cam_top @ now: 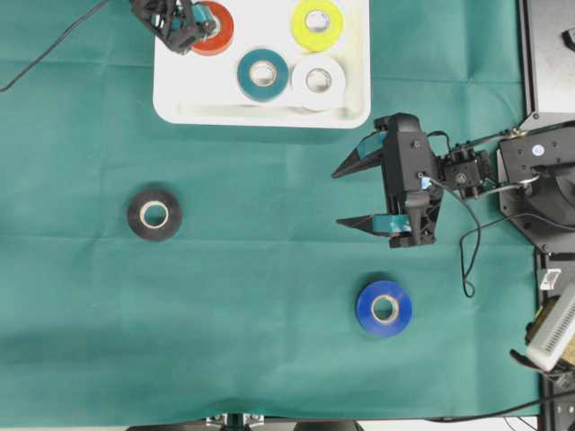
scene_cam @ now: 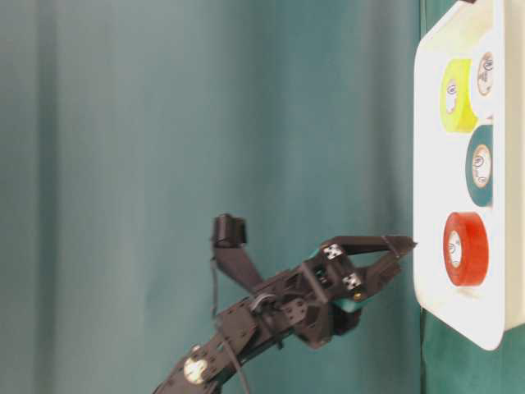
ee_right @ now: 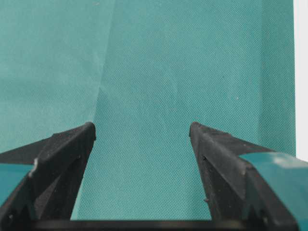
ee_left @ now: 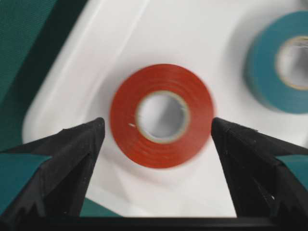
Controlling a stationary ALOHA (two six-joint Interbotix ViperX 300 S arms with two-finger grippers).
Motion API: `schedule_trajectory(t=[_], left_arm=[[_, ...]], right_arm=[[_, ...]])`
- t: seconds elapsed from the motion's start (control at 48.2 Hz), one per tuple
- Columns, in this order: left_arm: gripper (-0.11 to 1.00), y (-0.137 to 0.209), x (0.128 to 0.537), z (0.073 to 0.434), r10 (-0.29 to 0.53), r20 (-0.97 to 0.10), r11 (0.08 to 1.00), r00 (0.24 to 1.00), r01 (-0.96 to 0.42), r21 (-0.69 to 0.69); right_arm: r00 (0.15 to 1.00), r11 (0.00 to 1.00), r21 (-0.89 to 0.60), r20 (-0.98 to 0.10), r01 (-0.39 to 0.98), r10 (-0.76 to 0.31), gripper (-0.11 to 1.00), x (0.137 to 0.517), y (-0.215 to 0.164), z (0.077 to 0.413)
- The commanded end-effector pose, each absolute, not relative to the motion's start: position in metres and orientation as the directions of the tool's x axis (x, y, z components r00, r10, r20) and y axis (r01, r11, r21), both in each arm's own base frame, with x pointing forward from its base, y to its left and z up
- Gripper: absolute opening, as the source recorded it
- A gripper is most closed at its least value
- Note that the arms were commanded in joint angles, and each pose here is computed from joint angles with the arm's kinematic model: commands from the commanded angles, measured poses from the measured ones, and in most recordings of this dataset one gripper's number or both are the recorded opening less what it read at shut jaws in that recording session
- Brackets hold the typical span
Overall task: Put the tape alternately from left to right into the white case.
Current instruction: 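Release the red tape in the tray and withdraw the left gripper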
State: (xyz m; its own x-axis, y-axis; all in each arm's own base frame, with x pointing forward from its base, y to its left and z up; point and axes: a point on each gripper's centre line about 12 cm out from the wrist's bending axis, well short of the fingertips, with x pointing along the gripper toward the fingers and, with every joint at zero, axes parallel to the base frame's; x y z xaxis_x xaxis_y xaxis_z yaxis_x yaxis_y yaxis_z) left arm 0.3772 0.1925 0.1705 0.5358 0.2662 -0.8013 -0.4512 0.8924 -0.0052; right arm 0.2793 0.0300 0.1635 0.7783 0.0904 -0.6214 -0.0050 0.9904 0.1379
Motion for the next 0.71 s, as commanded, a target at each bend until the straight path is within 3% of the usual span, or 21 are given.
schedule_trajectory(t=[0.0, 0.685], left_arm=[[0.78, 0.178, 0.379, 0.195, 0.27, -0.762, 0.907, 0.588, -0.421, -0.004], [0.78, 0.045, 0.382, 0.202, 0.074, -0.737, 0.994, 0.672, -0.112, -0.002]], right_arm=[[0.789, 0.99, 0.141, -0.607, -0.012, 0.096, 0.83, 0.281, 0.031, 0.168], [0.788, 0.99, 0.14, -0.608, -0.01, 0.094, 0.83, 0.281, 0.031, 0.168]])
